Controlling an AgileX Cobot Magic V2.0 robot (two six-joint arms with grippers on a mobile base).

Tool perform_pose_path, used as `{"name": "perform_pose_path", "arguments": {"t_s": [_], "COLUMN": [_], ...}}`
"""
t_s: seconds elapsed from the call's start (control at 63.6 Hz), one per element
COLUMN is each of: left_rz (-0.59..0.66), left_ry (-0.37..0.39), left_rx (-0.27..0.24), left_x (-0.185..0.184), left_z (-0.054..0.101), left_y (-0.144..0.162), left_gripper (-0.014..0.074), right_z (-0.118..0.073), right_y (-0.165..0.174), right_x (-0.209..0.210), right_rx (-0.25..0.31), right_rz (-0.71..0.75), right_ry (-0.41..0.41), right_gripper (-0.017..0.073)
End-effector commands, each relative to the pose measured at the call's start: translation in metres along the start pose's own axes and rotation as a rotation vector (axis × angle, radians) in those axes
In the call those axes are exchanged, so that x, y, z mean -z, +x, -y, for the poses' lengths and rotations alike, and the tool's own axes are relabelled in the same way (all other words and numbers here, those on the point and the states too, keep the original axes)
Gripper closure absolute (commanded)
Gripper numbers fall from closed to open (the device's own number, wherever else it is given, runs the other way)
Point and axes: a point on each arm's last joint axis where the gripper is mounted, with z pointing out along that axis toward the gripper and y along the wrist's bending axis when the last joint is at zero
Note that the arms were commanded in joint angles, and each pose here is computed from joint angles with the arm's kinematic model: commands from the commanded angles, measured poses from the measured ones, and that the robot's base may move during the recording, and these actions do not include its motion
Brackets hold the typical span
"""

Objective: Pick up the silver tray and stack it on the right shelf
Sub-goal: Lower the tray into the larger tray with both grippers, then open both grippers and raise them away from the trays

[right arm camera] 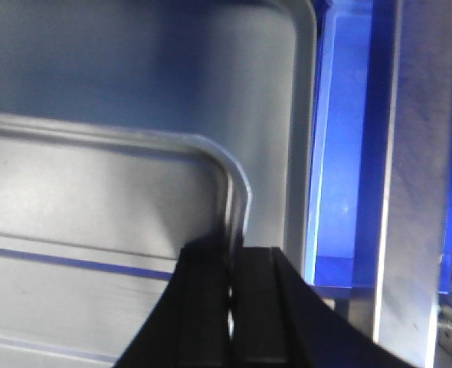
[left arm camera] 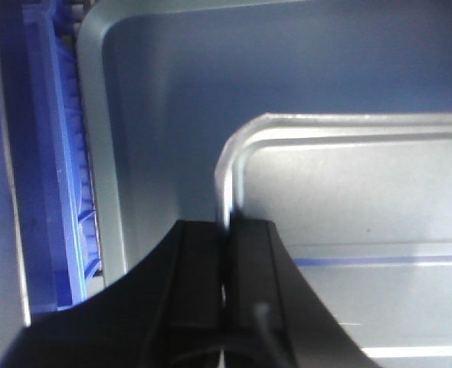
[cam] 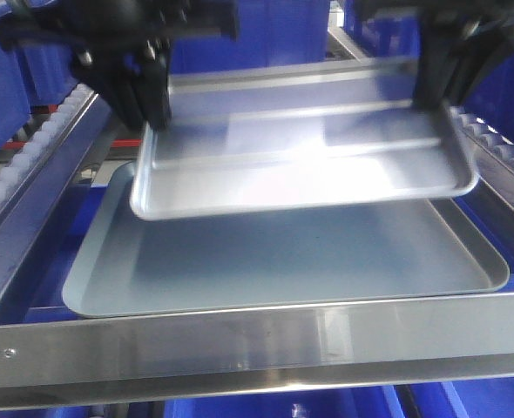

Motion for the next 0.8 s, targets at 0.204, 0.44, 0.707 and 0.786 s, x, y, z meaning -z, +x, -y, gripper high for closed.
{"name": "perform_pose_path", "arguments": {"t_s": [0.204, 0.44, 0.707, 0.786], "left_rz": [-0.004, -0.042, -0.057, -0.061], "left_ry": [-0.026, -0.006, 0.025, 0.021], "left_rx": [0.038, 0.008, 0.020, 0.018], "left_x": [-0.022, -0.032, -0.034, -0.034], "left_z": [-0.013, -0.018, -0.020, -0.020], "left_y": [-0.015, -0.016, -0.018, -0.018], "left_gripper": [0.0687, 0.0644, 0.0161, 0.0124], "right_z": [-0.008, -0.009, -0.008, -0.008], "right_y": [-0.020, -0.019, -0.019, -0.020], "right_x": [-0.035, -0.042, -0.040, -0.038], "right_rx": [0.057, 0.060, 0.060, 0.059], "right_rz": [0.025, 0.012, 0.013, 0.018], "right_ry": [0.018, 0.021, 0.022, 0.020], "right_gripper": [0.0503, 0.0497, 0.0106, -0.0041]}}
